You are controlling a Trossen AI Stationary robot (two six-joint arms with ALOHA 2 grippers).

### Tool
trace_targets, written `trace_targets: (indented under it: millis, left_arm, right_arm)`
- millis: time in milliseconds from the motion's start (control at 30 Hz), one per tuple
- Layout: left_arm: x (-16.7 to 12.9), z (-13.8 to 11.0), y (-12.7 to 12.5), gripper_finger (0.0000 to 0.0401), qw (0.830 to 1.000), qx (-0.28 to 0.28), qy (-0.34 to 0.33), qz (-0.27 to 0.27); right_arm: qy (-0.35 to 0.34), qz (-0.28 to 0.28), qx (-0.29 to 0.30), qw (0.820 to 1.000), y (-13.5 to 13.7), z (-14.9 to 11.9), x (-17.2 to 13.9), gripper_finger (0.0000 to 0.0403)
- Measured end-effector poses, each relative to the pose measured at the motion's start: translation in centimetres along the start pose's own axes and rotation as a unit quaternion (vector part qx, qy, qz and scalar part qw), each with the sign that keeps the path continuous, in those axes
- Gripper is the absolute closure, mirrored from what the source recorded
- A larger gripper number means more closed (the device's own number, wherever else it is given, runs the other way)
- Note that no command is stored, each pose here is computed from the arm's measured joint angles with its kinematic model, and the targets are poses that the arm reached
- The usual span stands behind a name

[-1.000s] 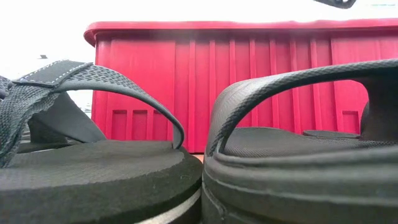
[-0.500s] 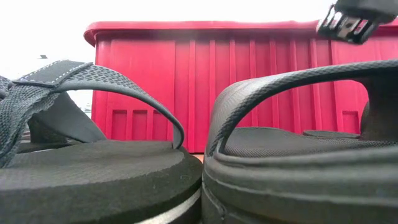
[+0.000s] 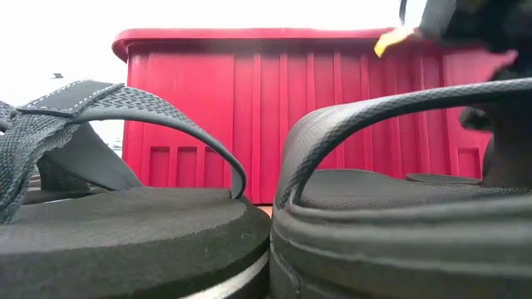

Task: Pick and place slides into bin
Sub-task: Put the slide into the bin

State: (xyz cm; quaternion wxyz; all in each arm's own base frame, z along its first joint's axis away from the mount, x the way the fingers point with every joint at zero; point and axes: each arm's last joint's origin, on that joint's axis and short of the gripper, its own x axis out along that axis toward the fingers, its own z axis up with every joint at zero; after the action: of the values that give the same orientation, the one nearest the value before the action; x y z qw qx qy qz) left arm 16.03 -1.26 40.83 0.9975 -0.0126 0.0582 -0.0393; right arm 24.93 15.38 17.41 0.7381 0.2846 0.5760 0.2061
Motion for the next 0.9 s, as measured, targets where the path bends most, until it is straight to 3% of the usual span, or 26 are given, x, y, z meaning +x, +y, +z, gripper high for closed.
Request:
trace_targets:
  millis: [200,533,900]
  left_arm:
    - [0.0,0.0,0.0,0.0375,1.0,0.002,0.0,0.001]
    - [0.0,0.0,0.0,0.0375,1.0,0.004,0.001,0.001]
    - [0.0,-0.2,0.0,0.0375,1.0,0.008,0.011,0.002]
  right_arm:
    - [-0.01,0.012,0.015,1.0,-1.3,-0.8,0.7,0.0193]
    - [-0.03,0.037,-0.013,0.999,-0.8,-0.7,0.9,0.0193]
    - [-0.004,0.069,-0.004,0.998,-1.2,-0.7,4.4,0.0195]
